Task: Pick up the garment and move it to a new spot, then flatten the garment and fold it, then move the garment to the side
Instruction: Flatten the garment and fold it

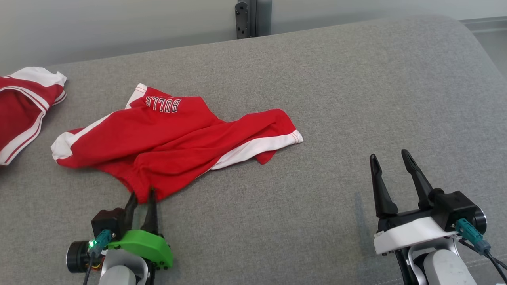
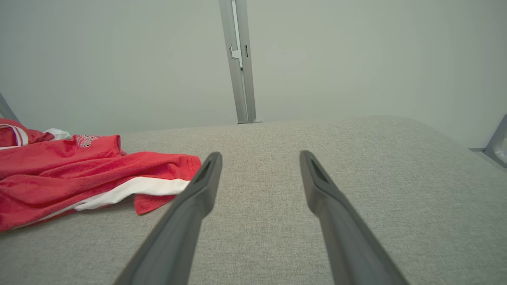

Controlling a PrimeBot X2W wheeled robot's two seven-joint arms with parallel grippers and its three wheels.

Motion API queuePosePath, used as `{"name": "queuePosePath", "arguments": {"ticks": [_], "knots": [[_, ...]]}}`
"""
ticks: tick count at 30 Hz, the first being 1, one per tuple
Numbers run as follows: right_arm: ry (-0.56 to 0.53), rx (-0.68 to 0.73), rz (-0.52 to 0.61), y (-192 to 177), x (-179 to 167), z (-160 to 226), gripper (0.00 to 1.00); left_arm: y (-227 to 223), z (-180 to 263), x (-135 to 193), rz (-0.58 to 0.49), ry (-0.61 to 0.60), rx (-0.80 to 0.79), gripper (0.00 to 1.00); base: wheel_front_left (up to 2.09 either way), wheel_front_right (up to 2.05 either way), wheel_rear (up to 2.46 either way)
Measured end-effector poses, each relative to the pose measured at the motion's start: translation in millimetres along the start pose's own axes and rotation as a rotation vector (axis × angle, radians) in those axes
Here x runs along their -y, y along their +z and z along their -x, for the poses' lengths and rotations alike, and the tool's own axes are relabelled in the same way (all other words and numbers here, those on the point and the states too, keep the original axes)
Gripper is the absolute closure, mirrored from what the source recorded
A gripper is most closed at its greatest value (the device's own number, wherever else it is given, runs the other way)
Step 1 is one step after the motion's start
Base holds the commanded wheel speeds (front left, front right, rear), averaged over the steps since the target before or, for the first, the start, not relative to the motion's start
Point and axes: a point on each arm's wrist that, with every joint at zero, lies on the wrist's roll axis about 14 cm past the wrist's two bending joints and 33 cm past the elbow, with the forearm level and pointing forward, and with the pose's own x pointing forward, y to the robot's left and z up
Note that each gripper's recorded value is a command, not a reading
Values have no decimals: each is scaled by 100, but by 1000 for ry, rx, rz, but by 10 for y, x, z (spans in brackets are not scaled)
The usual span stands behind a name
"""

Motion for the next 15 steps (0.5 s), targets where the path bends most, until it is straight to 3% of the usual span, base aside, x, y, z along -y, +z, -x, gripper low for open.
{"name": "queuePosePath", "arguments": {"ticks": [9,15], "knots": [[19,8,-4,10,-55,-71,0,702,-1,192,-18,-72,229,100,0,0,0],[35,0,-9,-30,-104,-137,0,936,-137,145,-57,-82,288,100,0,0,0]]}}
